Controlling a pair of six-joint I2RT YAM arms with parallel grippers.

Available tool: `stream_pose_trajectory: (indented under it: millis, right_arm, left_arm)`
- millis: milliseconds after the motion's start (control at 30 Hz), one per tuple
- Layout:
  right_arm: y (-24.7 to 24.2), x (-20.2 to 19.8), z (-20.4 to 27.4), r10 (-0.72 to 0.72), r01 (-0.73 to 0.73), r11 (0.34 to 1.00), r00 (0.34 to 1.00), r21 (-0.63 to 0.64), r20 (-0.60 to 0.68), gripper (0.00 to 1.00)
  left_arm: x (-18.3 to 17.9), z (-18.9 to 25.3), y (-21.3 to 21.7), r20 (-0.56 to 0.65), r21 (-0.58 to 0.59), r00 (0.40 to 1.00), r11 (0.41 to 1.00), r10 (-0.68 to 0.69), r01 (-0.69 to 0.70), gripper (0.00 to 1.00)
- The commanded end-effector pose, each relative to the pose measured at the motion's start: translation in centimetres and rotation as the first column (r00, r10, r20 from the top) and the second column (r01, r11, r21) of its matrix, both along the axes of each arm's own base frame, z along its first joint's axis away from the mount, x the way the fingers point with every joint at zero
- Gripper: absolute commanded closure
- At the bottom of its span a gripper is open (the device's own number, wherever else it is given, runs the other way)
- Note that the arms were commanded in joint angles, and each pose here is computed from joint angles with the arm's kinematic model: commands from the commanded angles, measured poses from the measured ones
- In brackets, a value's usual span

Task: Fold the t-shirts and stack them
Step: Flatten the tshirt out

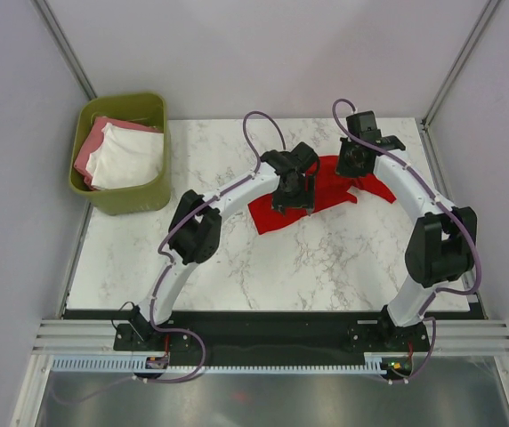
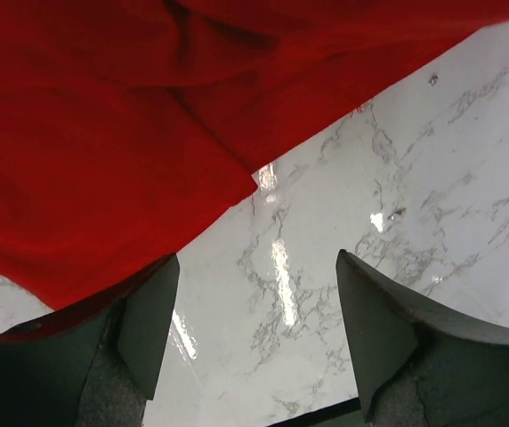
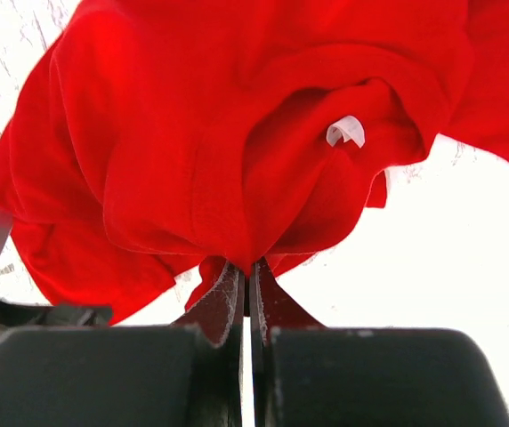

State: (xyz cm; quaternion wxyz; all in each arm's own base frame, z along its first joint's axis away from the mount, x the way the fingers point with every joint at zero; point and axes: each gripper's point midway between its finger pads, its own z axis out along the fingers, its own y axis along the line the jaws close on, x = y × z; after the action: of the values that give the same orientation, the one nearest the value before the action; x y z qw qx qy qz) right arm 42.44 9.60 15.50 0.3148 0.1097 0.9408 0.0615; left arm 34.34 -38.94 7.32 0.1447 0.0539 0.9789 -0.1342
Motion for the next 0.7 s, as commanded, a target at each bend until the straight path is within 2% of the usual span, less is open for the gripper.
stream_pose_trajectory:
  millis: [0, 200, 267, 367, 400, 467, 500, 667]
  right_arm:
    - [-0.2, 0.2, 0.8, 0.016, -0.016, 1.0, 1.0, -0.009, -0.007, 0.98]
    - [-0.5, 0.8, 1.4, 0.021, -0.021, 1.0, 1.0, -0.004, 0.007, 0.98]
    - [-0.4, 0.8, 1.5, 0.021, -0.021, 1.0, 1.0, 0.005, 0.007, 0.99]
    - [-0.4, 0.7, 1.3, 0.019, -0.019, 1.0, 1.0, 0.011, 0.001, 0.99]
    - [-0.5, 0.6, 1.3, 0.016, -0.016, 1.0, 1.0, 0.01, 0.002, 0.99]
    - [-0.9, 0.6, 1.4, 0.006, -0.006, 1.0, 1.0, 0.011, 0.003, 0.99]
    - [-1.0, 0.6, 1.5, 0.002, -0.002, 1.0, 1.0, 0.018, 0.003, 1.0]
    - [-2.4, 0.9, 2.8, -0.054, 0.052, 0.995, 0.998, 0.081, 0.021, 1.0]
  left_arm:
    - [0.4, -0.5, 0.0, -0.014, 0.027, 1.0, 0.999, -0.021, 0.021, 0.22]
    - [0.5, -3.6, 0.5, -0.05, 0.088, 0.999, 0.996, 0.012, -0.007, 0.25]
    - [0.4, -4.3, 0.8, -0.056, 0.107, 0.998, 0.994, 0.015, -0.009, 0.28]
    - [0.3, -5.0, 1.2, -0.068, 0.128, 0.998, 0.992, 0.014, -0.005, 0.55]
    - [0.3, -4.8, 1.4, -0.065, 0.135, 0.998, 0.991, 0.011, -0.002, 0.71]
    - [0.4, -4.2, 2.0, -0.044, 0.157, 0.999, 0.988, 0.011, -0.004, 0.85]
    - [0.4, -3.8, 2.3, -0.034, 0.162, 0.999, 0.987, 0.006, 0.0, 0.96]
    - [-0.4, -0.2, 5.3, 0.031, 0.218, 0.999, 0.976, -0.021, 0.014, 0.98]
